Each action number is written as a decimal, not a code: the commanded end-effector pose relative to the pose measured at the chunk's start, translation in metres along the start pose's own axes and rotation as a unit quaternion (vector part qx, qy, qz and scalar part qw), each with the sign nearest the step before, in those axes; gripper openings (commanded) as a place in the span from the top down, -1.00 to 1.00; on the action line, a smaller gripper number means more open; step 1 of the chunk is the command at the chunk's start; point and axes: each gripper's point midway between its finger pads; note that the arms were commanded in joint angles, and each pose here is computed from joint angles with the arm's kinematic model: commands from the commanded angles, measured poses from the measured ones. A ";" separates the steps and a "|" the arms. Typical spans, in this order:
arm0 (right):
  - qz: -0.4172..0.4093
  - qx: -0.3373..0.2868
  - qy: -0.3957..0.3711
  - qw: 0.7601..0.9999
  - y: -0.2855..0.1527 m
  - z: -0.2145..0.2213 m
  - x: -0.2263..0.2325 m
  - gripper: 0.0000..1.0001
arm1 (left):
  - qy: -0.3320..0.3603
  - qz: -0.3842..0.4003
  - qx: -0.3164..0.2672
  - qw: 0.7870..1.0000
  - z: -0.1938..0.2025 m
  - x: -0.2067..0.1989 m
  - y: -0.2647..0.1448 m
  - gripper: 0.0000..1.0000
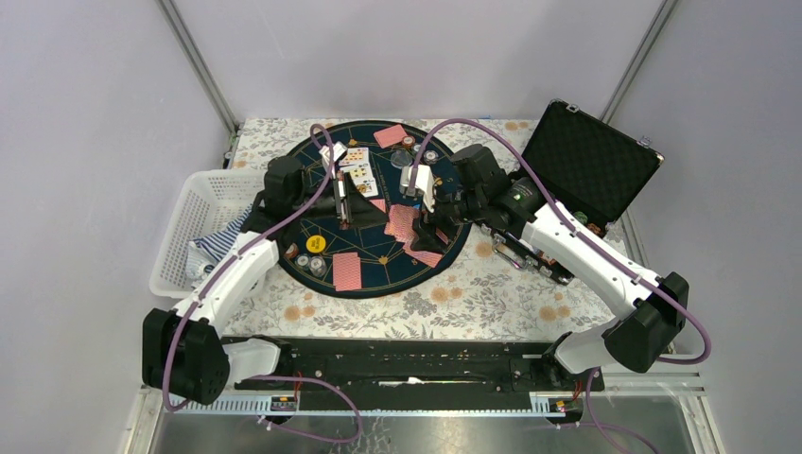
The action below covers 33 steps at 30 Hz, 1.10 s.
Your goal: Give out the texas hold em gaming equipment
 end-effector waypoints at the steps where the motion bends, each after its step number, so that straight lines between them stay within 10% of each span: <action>1: 0.011 -0.040 -0.023 0.999 -0.011 -0.024 -0.002 1.00 | 0.058 0.008 -0.006 0.998 -0.001 -0.022 0.004 1.00; 33: 0.023 -0.026 -0.027 0.999 -0.011 -0.017 -0.006 1.00 | 0.051 -0.012 -0.032 0.998 -0.009 -0.015 -0.014 1.00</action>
Point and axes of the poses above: each gripper's point midway between its finger pads, its own y axis out along the fingers, its own x axis along the line the jaws close on, z = x × y, and after that the axes turned 12 degrees about -y, right-handed
